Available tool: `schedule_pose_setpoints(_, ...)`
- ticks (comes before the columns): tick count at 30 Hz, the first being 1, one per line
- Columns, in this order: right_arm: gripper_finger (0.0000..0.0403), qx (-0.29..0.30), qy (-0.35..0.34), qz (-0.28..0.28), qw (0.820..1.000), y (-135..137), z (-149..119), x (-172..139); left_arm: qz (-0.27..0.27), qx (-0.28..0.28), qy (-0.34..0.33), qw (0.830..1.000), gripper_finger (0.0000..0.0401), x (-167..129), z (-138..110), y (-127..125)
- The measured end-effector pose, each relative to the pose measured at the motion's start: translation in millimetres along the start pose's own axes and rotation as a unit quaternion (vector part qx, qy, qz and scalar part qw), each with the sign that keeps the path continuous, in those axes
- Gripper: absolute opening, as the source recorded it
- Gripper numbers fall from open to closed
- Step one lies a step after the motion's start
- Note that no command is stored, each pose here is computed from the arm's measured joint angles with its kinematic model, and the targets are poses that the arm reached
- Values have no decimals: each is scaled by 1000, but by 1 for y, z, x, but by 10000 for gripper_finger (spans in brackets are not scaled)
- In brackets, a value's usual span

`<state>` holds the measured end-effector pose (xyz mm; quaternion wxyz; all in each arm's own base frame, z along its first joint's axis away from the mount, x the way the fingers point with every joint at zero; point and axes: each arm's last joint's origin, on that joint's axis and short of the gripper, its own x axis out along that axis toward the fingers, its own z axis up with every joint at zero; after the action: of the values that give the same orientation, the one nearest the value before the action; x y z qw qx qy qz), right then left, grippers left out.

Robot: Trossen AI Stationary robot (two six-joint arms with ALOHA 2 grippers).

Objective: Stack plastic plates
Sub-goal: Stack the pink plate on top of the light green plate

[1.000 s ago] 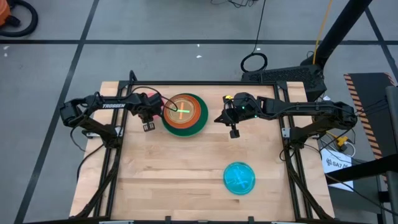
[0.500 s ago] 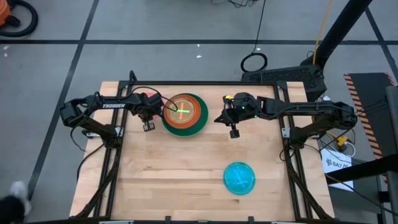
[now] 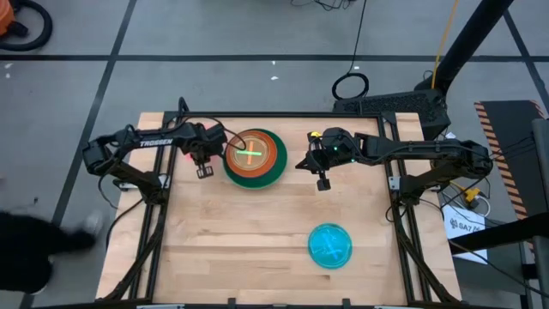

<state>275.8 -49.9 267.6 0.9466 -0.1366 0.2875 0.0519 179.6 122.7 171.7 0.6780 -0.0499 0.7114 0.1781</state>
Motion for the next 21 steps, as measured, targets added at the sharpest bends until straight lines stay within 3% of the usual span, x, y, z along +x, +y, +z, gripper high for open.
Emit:
schedule_pose_setpoints(14, 6, 0, 0, 0, 1000, 0, 0, 0, 36, -9, -27, 999, 3, -50, 20, 13)
schedule_pose_setpoints(21, 6, 0, 0, 0, 1000, 0, 0, 0, 44, 7, -93, 995, 3, -86, 38, 6)
